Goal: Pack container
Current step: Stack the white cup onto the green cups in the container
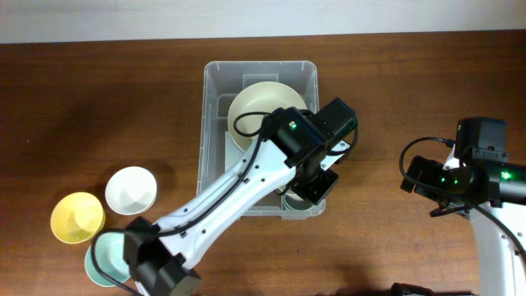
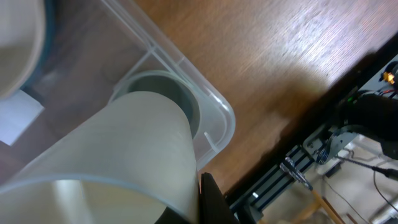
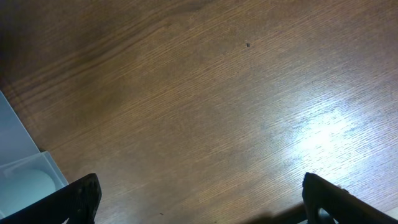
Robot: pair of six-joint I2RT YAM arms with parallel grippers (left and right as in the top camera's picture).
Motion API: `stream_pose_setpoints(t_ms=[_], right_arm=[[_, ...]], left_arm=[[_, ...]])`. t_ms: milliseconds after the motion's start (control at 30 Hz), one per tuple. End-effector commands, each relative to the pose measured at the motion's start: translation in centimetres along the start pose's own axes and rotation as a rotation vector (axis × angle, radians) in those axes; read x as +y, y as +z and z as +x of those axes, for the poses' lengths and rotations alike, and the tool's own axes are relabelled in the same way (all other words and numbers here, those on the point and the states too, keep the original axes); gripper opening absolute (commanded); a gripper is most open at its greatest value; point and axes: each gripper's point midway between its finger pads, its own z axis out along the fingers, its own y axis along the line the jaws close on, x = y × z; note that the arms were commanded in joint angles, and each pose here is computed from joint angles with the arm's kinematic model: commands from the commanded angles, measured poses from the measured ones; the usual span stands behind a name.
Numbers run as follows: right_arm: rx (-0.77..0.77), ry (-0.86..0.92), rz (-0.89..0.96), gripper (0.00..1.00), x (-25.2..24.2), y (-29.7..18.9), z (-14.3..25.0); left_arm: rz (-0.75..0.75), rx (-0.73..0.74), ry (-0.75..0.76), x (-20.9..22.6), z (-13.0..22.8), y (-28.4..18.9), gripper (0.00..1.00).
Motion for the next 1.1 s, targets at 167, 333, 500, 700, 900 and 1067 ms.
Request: stream_pose_setpoints(t_ms=[167, 333, 500, 700, 900, 1067], right_arm=[[-0.004, 0.000, -0.001, 0.99, -0.2, -0.1, 0.1], [-0.004, 0.000, -0.001, 0.99, -0.2, -0.1, 0.1], [-0.004, 0.000, -0.001, 0.99, -0.2, -0.1, 0.1], [-0.004, 0.000, -0.001, 0.99, -0.2, -0.1, 0.1], [-0.005, 0.000, -0.002, 0.99, -0.1, -0.1, 0.1], [-0.005, 0.000, -0.001, 0.99, -0.2, -0.1, 0.1]], left_arm=[[0.026, 0.071, -0.018, -0.3, 0.3, 2.1, 0.01], [0.013, 0.073, -0.021, 0.0, 0.3, 2.1, 0.69], [-0.095, 0.041, -0.078, 3.3, 0.3, 0.7, 0.69], [-0.262, -0.131, -0.314, 11.9, 1.0, -6.0, 0.72], [-0.390, -0.242, -0.696, 23.7, 7.3, -13.2, 0.76], [-0.416, -0.146, -0.946, 30.3, 13.6, -11.3, 0.78]])
